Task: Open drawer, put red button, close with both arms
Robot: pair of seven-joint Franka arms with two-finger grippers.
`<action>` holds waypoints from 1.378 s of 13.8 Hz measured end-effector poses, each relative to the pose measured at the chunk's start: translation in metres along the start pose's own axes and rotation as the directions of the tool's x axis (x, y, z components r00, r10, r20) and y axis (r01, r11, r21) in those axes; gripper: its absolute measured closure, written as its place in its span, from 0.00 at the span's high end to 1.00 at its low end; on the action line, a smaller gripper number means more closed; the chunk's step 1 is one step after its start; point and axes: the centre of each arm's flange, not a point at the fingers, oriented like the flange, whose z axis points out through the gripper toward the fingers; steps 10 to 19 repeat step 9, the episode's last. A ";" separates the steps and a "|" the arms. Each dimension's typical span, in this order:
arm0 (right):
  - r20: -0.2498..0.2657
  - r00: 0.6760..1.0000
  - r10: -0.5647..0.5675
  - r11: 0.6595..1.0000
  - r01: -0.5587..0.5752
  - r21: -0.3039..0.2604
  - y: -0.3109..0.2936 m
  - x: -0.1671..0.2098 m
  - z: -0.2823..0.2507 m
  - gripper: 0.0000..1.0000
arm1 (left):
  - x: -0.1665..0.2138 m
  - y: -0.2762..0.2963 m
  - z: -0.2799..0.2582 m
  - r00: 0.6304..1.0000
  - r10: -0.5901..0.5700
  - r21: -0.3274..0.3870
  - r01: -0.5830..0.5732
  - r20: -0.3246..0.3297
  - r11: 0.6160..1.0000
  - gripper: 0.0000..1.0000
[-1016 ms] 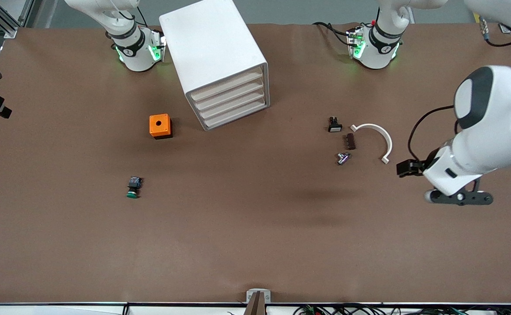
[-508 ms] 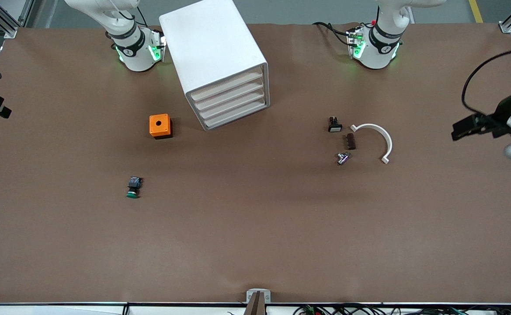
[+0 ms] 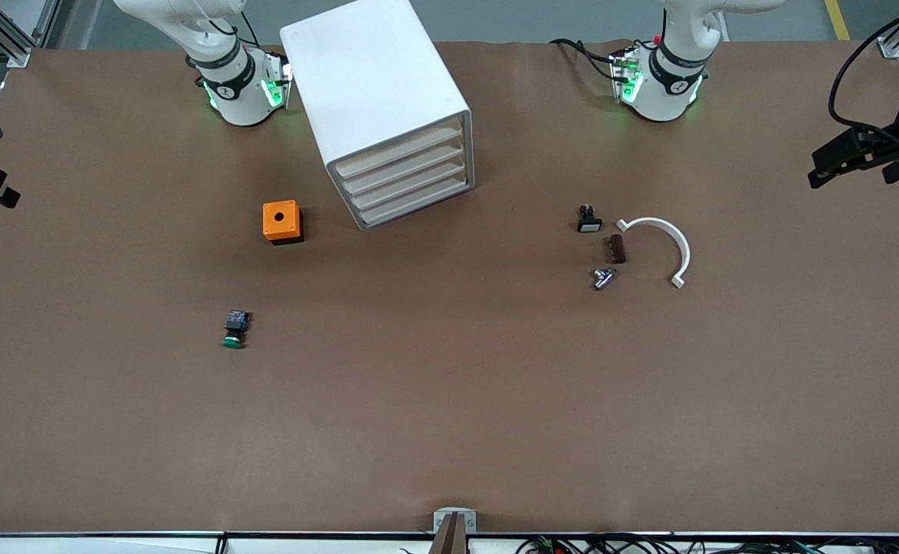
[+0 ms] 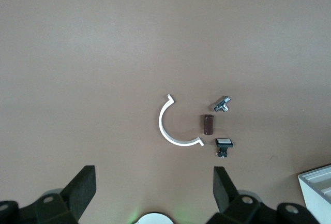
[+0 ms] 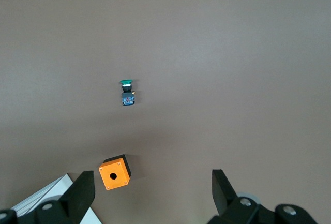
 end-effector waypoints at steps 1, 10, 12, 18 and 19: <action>0.000 1.000 0.000 1.000 0.000 0.000 0.000 0.000 0.000 1.00 | -0.008 0.000 -0.006 1.000 -0.003 -0.002 0.003 -0.010 1.000 1.00; 0.000 1.000 0.000 1.000 0.000 0.000 0.000 0.000 0.000 1.00 | -0.021 0.009 -0.018 0.999 0.012 -0.006 -0.012 -0.049 1.000 1.00; 0.000 1.000 0.000 1.000 0.000 0.000 0.000 0.000 0.000 1.00 | -0.021 0.009 -0.018 0.999 0.012 -0.006 -0.012 -0.049 1.000 1.00; 0.000 1.000 0.000 1.000 0.000 0.000 0.000 0.000 0.000 1.00 | -0.021 0.009 -0.018 0.999 0.012 -0.006 -0.012 -0.049 1.000 1.00; 0.000 1.000 0.000 1.000 0.000 0.000 0.000 0.000 0.000 1.00 | -0.021 0.009 -0.018 0.999 0.012 -0.006 -0.012 -0.049 1.000 1.00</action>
